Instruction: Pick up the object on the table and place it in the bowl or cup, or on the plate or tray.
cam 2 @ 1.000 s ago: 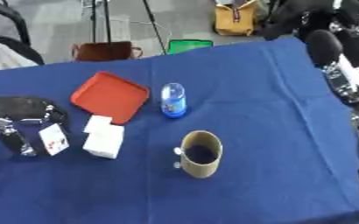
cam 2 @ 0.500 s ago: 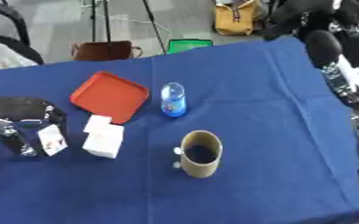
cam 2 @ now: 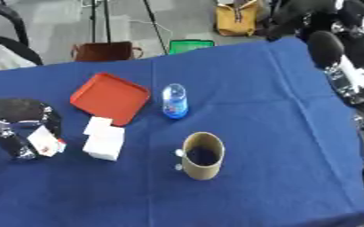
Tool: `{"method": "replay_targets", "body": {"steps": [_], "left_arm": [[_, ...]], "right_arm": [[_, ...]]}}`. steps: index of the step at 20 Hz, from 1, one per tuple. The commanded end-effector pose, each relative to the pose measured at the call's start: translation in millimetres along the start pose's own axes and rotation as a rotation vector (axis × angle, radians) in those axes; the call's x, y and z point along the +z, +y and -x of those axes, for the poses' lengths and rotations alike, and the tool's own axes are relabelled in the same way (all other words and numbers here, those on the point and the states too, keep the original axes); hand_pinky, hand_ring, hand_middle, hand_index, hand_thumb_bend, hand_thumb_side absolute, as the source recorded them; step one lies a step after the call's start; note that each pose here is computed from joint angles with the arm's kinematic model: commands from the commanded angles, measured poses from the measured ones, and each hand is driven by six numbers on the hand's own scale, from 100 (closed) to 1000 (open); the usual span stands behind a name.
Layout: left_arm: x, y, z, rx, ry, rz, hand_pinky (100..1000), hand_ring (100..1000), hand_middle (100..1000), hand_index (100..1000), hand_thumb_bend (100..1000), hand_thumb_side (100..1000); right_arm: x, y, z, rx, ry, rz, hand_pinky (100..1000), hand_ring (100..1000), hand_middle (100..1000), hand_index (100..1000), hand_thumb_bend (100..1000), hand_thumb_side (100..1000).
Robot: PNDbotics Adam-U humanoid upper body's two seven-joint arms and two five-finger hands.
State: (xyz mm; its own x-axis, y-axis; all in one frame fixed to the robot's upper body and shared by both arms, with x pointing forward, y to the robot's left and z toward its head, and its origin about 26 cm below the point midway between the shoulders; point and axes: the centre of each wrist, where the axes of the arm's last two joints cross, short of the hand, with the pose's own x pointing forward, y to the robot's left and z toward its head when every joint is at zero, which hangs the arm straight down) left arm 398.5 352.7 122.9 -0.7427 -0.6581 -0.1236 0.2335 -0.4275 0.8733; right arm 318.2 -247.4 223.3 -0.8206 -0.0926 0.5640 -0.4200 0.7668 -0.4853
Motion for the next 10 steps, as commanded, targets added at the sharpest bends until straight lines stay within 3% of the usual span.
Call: {"method": "replay_targets", "body": {"steps": [1,7,10], "left_arm": [[16.9,26.4,10.1,-0.109,-0.061,0.087,759,577,461,535,443,100],[24.8,60.5,13.7,-0.136,-0.014,-0.006,775,592,473,549,481,100],[17.8,76.7,15.3,-0.129,0.016,-0.069,775,601,485,562,497,100]], "right_arm": [[-3.4,-5.6,-5.3,0.019,-0.017,-0.007,763,659,700,795,236,526],[-3.1,-5.1,-5.0,0.016,-0.017,-0.007,764,659,700,795,236,526],[-3.2,-4.2,-4.6,0.011,-0.018,-0.008,764,659,700,795,236,527]]}}
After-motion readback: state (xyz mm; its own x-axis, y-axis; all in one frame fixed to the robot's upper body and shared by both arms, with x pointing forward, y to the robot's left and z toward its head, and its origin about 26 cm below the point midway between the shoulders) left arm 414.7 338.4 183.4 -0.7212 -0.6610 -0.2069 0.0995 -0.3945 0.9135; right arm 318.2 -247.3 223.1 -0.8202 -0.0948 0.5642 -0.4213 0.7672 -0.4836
